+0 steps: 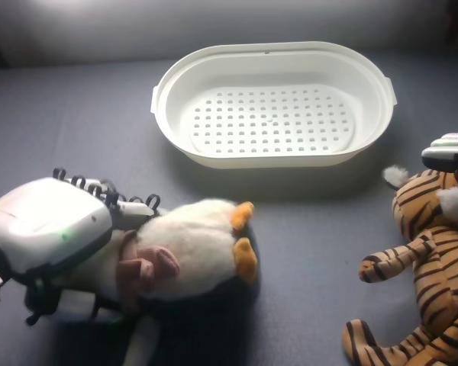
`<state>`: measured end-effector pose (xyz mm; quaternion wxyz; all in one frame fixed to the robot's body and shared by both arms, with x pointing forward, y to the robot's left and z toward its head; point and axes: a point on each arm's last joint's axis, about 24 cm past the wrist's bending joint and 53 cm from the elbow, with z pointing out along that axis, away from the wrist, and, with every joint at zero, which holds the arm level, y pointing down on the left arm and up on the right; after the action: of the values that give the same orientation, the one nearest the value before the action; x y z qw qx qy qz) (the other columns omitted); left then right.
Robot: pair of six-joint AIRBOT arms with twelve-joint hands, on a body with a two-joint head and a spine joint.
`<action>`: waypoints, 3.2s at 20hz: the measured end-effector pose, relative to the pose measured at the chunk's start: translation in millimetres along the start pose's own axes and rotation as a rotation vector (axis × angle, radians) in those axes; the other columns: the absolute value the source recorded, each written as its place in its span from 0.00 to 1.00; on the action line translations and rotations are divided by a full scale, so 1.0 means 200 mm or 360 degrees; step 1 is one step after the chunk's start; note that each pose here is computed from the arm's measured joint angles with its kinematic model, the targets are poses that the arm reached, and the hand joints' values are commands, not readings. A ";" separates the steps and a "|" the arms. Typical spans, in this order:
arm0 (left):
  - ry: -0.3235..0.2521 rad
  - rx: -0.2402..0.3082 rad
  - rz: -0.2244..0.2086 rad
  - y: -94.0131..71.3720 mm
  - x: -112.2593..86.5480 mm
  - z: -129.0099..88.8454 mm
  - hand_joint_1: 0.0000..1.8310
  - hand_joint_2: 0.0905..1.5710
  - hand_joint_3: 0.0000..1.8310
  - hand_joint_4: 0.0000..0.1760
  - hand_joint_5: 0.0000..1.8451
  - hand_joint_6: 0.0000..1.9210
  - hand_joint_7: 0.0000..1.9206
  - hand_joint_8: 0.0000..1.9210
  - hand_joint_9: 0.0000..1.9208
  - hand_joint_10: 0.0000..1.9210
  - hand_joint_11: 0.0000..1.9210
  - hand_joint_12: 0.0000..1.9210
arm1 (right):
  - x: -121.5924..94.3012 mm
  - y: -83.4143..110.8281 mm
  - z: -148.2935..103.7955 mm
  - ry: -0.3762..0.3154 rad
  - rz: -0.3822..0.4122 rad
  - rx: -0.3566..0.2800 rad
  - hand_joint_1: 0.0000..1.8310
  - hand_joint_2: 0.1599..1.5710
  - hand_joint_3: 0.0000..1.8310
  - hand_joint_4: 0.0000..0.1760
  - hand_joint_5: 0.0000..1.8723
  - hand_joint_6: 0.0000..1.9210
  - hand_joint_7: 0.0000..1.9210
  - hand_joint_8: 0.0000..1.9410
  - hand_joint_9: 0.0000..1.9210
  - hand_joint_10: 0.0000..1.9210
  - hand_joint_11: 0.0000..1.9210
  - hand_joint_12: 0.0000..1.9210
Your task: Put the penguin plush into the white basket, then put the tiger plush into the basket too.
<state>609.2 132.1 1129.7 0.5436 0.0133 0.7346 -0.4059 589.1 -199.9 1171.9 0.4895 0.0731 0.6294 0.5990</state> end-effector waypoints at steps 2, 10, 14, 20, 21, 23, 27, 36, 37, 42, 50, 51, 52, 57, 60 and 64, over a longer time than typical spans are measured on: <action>-0.0016 -0.0010 -0.0026 0.01 -0.01 0.00 0.66 0.65 0.00 0.00 0.62 0.33 0.48 0.69 0.52 0.75 0.51 0.91 | 0.00 0.00 0.00 -0.0001 0.0000 0.0002 0.35 0.72 0.00 0.18 0.21 0.00 0.19 0.00 0.18 0.00 0.19 0.03; -0.0377 0.0241 0.0219 -0.21 -0.44 -0.09 0.70 0.67 0.00 0.00 0.61 0.25 0.53 0.62 0.60 0.52 0.56 0.72 | 0.00 0.00 0.00 0.0001 0.0006 0.0000 0.34 0.73 0.00 0.24 0.20 0.00 0.18 0.00 0.17 0.00 0.18 0.01; -0.0509 0.0339 0.0278 -0.31 -0.60 -0.07 0.71 0.61 0.00 0.00 0.66 0.23 0.69 0.28 0.70 0.18 0.58 0.49 | 0.00 0.00 0.00 0.0000 0.0006 0.0002 0.34 0.73 0.00 0.09 0.21 0.00 0.18 0.00 0.17 0.00 0.19 0.01; -0.0591 0.0263 0.0438 -0.29 -0.76 0.14 0.76 0.65 0.00 0.00 0.59 0.38 0.61 0.31 0.54 0.55 0.46 0.61 | 0.00 0.00 0.00 0.0003 0.0006 0.0000 0.36 0.73 0.00 0.01 0.21 0.00 0.18 0.00 0.18 0.00 0.20 0.01; -0.0598 0.0266 0.0431 -0.30 -0.78 0.17 0.76 0.65 0.00 0.00 0.56 0.43 0.60 0.31 0.53 0.55 0.46 0.60 | 0.00 0.00 0.00 0.0001 0.0007 0.0001 0.36 0.73 0.00 0.00 0.21 0.00 0.18 0.00 0.18 0.00 0.20 0.01; -0.0601 0.0253 0.0421 -0.30 -0.82 0.23 0.76 0.67 0.00 0.00 0.54 0.50 0.56 0.37 0.52 0.56 0.45 0.57 | 0.00 -0.01 0.00 0.0001 0.0003 0.0002 0.34 0.74 0.00 0.00 0.22 0.00 0.19 0.00 0.19 0.00 0.21 0.02; -0.0587 0.0157 0.0322 -0.22 -0.88 0.35 0.58 0.59 0.00 0.00 0.40 0.04 0.40 0.08 0.41 0.18 0.29 0.62 | 0.02 -0.02 0.00 0.0011 0.0010 0.0007 0.35 0.73 0.00 0.00 0.22 0.00 0.18 0.00 0.18 0.00 0.21 0.01; -0.0535 0.0042 0.0172 -0.11 -0.86 0.44 0.40 0.49 0.00 1.00 0.03 0.00 0.04 0.00 0.06 0.00 0.00 0.27 | 0.01 -0.04 0.00 0.0006 0.0020 0.0017 0.35 0.74 0.00 0.20 0.22 0.00 0.18 0.00 0.18 0.00 0.20 0.01; -0.0528 0.0036 0.0172 -0.10 -0.85 0.44 0.38 0.51 0.00 1.00 0.02 0.00 0.03 0.00 0.05 0.00 0.00 0.22 | 0.01 -0.04 0.00 0.0005 0.0020 0.0017 0.34 0.74 0.00 0.14 0.22 0.00 0.18 0.00 0.18 0.00 0.20 0.01; -0.0479 0.0100 0.0254 -0.14 -0.69 0.29 0.47 0.53 0.00 1.00 0.03 0.00 0.04 0.00 0.04 0.01 0.00 0.25 | 0.02 -0.03 0.00 0.0011 0.0037 0.0011 0.38 0.72 0.00 0.03 0.22 0.00 0.18 0.00 0.17 0.00 0.18 0.00; -0.0534 0.0297 0.0325 -0.26 -0.57 -0.09 0.40 0.50 0.00 0.89 0.04 0.00 0.02 0.00 0.00 0.00 0.00 0.01 | -0.02 0.14 -0.02 0.0039 -0.0080 -0.0115 0.40 0.65 0.00 0.86 0.15 0.00 0.15 0.00 0.17 0.00 0.20 0.01; -0.0516 0.0337 0.0310 -0.28 -0.54 -0.13 0.39 0.50 0.00 0.83 0.05 0.00 0.02 0.00 0.00 0.00 0.00 0.00 | 0.02 0.16 -0.02 0.0087 -0.0080 -0.0130 0.39 0.66 0.00 0.77 0.16 0.00 0.15 0.00 0.17 0.00 0.19 0.01; -0.0503 0.0349 0.0218 -0.27 -0.53 -0.15 0.37 0.51 0.00 0.54 0.06 0.01 0.03 0.01 0.01 0.01 0.02 0.01 | 0.05 0.17 -0.03 0.0123 -0.0084 -0.0133 0.41 0.66 0.00 0.78 0.15 0.00 0.14 0.00 0.16 0.00 0.16 0.00; -0.0446 0.0312 0.0216 -0.25 -0.48 -0.23 0.36 0.50 0.00 0.61 0.05 0.00 0.06 0.00 0.06 0.00 0.00 0.21 | 0.18 0.11 -0.05 0.0334 -0.0116 -0.0033 0.48 0.66 0.00 0.83 0.15 0.00 0.11 0.00 0.13 0.00 0.16 0.00; -0.0452 0.0322 0.0211 -0.26 -0.48 -0.24 0.37 0.51 0.00 0.63 0.06 0.00 0.06 0.00 0.06 0.00 0.00 0.23 | 0.24 0.07 -0.06 0.0431 -0.0112 0.0036 0.48 0.65 0.00 0.79 0.16 0.00 0.10 0.00 0.14 0.00 0.18 0.01; -0.0442 0.0323 0.0202 -0.25 -0.47 -0.24 0.38 0.51 0.00 0.48 0.05 0.00 0.05 0.00 0.06 0.00 0.00 0.21 | 0.29 -0.05 -0.10 0.0544 -0.0146 0.0194 0.47 0.67 0.00 0.64 0.14 0.00 0.10 0.00 0.14 0.00 0.17 0.01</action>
<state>586.3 167.9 1239.5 0.6602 0.0582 0.6054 -0.4408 550.9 -177.0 1128.5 0.3969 -0.0292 0.7413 0.5405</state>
